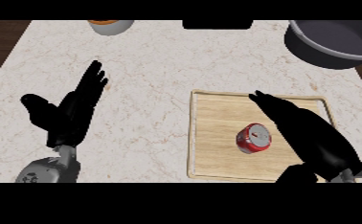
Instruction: Pick the can from the tray and place it in the pot
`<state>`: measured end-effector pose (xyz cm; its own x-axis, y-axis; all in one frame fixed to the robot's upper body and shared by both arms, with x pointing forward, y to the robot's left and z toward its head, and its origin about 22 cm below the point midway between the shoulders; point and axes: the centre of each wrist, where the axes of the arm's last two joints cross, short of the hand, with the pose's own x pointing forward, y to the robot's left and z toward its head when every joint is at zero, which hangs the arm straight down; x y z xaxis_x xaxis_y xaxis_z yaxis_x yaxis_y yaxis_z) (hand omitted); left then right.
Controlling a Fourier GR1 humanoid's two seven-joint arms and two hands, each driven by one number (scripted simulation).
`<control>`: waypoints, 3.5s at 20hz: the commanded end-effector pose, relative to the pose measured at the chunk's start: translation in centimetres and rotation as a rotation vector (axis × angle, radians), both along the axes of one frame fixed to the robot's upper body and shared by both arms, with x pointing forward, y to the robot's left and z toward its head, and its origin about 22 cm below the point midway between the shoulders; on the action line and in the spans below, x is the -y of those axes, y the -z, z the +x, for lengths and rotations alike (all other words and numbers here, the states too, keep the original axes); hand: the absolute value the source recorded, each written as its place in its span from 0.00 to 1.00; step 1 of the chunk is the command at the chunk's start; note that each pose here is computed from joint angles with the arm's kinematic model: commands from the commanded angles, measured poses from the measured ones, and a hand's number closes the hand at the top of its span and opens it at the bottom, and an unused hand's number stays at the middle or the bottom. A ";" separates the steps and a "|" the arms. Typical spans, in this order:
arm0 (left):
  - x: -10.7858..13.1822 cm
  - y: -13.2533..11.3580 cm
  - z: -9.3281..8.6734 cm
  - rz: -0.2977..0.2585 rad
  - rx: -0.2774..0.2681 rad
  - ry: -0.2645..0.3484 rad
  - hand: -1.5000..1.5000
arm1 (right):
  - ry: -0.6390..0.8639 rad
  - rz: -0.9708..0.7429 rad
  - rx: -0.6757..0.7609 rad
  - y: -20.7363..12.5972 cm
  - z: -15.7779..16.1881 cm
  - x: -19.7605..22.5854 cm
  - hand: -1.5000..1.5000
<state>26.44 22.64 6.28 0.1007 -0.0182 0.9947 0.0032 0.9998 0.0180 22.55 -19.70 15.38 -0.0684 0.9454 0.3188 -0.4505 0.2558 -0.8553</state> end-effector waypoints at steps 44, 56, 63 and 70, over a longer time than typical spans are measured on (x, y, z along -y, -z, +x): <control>-0.5 0.0 -0.4 -0.008 0.033 -0.016 0.50 | 0.534 -0.090 0.070 3.6 5.3 20.3 1.00; -0.7 0.1 -0.3 0.002 0.005 0.026 0.50 | 0.631 -0.074 0.516 -5.0 2.1 36.1 1.00; 1.7 0.0 0.2 -0.007 0.012 0.039 0.50 | 0.491 0.000 0.748 -10.2 5.2 35.2 1.00; 1.0 0.4 -0.1 -0.004 0.021 0.044 0.50 | 0.473 0.101 0.801 -13.6 7.8 34.6 1.00</control>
<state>26.77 22.41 6.43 0.0885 -0.0217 0.9958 0.0273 0.9994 0.0194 28.97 -54.29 27.94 0.1124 0.9097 0.3998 0.4081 0.3246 -0.8533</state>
